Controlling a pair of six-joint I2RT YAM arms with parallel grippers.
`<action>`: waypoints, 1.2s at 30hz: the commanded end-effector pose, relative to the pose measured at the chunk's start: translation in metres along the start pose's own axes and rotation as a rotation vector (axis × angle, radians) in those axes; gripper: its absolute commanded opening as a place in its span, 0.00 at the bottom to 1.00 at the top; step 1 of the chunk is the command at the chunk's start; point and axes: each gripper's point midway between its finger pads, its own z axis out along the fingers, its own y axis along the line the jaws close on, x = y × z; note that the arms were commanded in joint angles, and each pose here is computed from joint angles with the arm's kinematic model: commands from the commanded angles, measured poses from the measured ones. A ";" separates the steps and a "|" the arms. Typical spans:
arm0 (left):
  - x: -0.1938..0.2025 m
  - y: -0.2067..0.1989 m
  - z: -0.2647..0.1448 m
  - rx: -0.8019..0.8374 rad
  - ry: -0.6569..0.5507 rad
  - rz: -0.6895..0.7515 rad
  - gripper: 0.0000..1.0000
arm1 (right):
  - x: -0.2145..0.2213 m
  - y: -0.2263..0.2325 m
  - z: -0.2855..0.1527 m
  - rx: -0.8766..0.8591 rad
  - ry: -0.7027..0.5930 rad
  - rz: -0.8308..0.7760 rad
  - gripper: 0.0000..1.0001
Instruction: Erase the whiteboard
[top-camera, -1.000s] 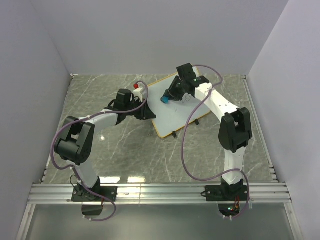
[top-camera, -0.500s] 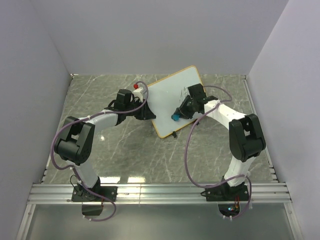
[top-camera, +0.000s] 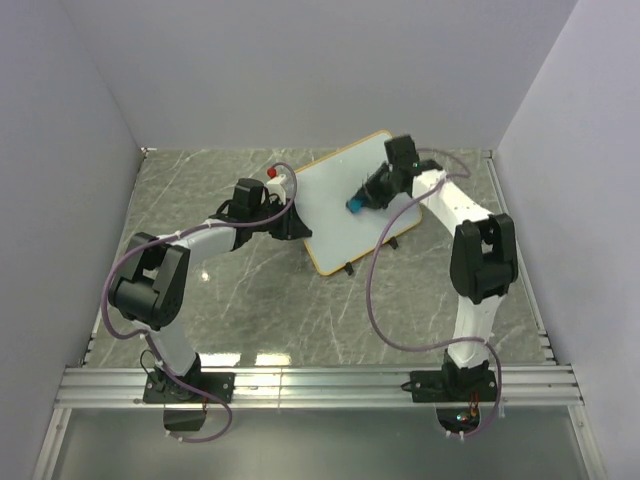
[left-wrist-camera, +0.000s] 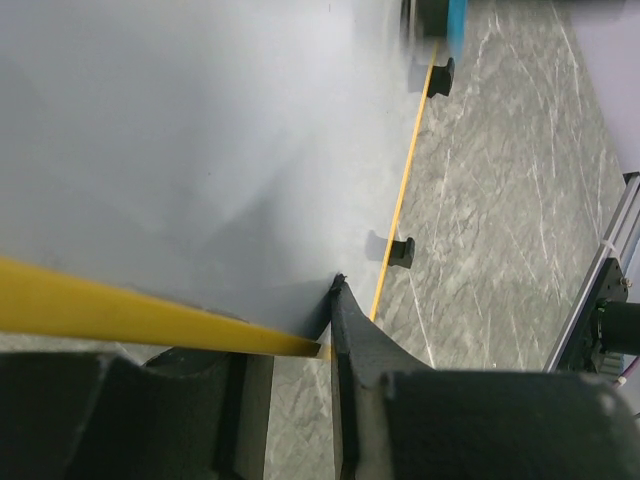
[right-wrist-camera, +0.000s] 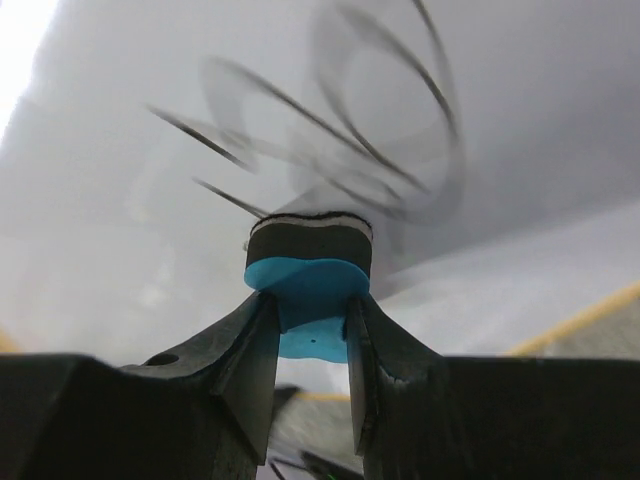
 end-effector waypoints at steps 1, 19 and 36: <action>0.051 0.037 0.007 -0.151 0.149 0.156 0.00 | -0.076 0.041 0.009 -0.087 -0.193 0.052 0.00; 0.053 0.035 0.008 -0.145 0.153 0.161 0.00 | -0.042 -0.071 0.020 0.112 -0.173 0.111 0.00; 0.054 0.037 0.010 -0.146 0.158 0.165 0.00 | -0.093 0.028 0.007 -0.070 -0.219 0.112 0.00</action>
